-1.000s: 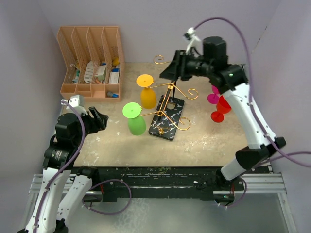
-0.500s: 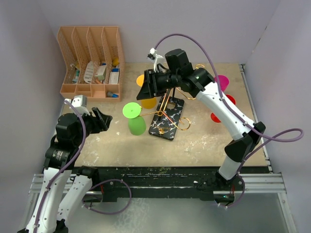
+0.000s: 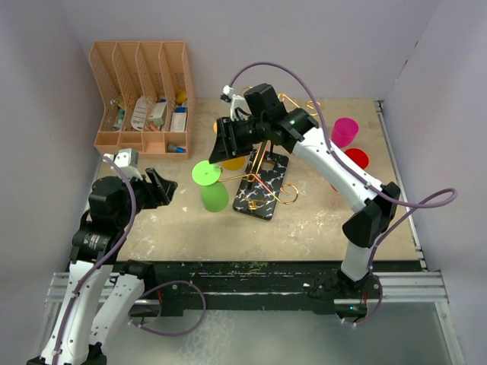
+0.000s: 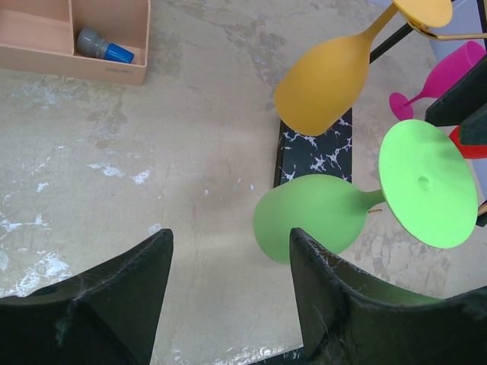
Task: Take the wine glass off the wine glass rack
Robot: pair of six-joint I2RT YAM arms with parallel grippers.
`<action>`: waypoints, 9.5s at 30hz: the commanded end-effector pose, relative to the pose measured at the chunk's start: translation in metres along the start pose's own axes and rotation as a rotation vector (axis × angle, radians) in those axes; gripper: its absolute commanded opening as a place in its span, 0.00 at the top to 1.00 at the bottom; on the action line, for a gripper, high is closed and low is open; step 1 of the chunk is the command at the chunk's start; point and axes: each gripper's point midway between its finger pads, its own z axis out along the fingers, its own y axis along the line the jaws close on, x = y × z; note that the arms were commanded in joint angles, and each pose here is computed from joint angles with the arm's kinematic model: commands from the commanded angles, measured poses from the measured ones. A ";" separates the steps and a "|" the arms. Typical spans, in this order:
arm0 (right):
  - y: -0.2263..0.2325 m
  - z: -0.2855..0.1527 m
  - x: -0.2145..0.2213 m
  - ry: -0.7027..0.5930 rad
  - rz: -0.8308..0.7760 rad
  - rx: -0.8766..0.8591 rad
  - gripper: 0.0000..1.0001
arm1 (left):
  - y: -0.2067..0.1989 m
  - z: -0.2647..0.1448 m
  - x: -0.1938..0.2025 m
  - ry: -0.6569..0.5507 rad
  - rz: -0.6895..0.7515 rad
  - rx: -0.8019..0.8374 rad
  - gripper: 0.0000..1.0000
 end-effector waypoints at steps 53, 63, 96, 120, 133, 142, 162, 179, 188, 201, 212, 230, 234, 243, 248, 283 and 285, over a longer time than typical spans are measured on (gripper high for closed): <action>0.040 -0.021 0.017 -0.006 -0.114 -0.074 0.51 | -0.001 0.002 -0.009 -0.035 0.020 0.003 0.34; 0.048 -0.021 0.010 -0.022 -0.110 -0.108 0.53 | 0.000 0.003 -0.009 -0.035 0.019 -0.001 0.34; 0.033 -0.035 0.017 -0.105 0.074 0.009 0.56 | 0.000 0.002 -0.008 -0.034 0.018 -0.005 0.34; 0.044 -0.023 0.021 -0.079 0.071 -0.071 0.59 | 0.001 0.001 -0.009 -0.036 0.020 -0.009 0.34; 0.053 -0.018 0.017 -0.084 0.072 -0.118 0.59 | 0.001 0.001 -0.009 -0.037 0.019 -0.007 0.34; 0.048 -0.009 0.016 -0.078 0.087 -0.103 0.59 | 0.000 0.001 -0.010 -0.041 0.021 -0.005 0.34; 0.032 -0.011 0.008 -0.108 0.108 0.017 0.62 | -0.012 0.010 -0.027 -0.064 0.015 0.037 0.34; 0.016 0.005 -0.023 -0.151 0.057 0.101 0.57 | -0.016 0.048 -0.053 -0.042 0.005 0.013 0.36; 0.003 -0.006 -0.034 -0.211 0.041 0.178 0.55 | -0.016 0.055 -0.050 -0.028 -0.002 0.017 0.36; 0.005 -0.008 -0.031 -0.203 0.039 0.157 0.55 | -0.019 0.061 -0.048 -0.012 -0.014 0.034 0.37; 0.013 -0.014 -0.027 -0.195 0.040 0.124 0.48 | -0.016 0.063 -0.041 0.006 -0.017 0.028 0.37; 0.013 -0.007 -0.015 -0.158 0.037 0.088 0.48 | -0.016 0.062 -0.034 0.022 -0.031 0.035 0.37; 0.012 -0.003 -0.015 -0.153 0.037 0.083 0.49 | -0.014 0.062 -0.032 0.026 -0.029 0.030 0.37; 0.020 -0.003 -0.018 -0.157 0.031 0.043 0.55 | -0.015 0.063 -0.032 0.028 -0.028 0.036 0.38; 0.019 -0.003 -0.016 -0.145 0.041 0.050 0.55 | -0.019 0.067 -0.033 0.038 -0.030 0.052 0.38; 0.042 0.015 -0.030 -0.140 -0.023 -0.104 0.65 | -0.023 0.076 -0.040 0.048 -0.027 0.064 0.39; 0.046 0.013 -0.029 -0.140 -0.021 -0.120 0.67 | -0.022 0.076 -0.039 0.050 -0.027 0.063 0.39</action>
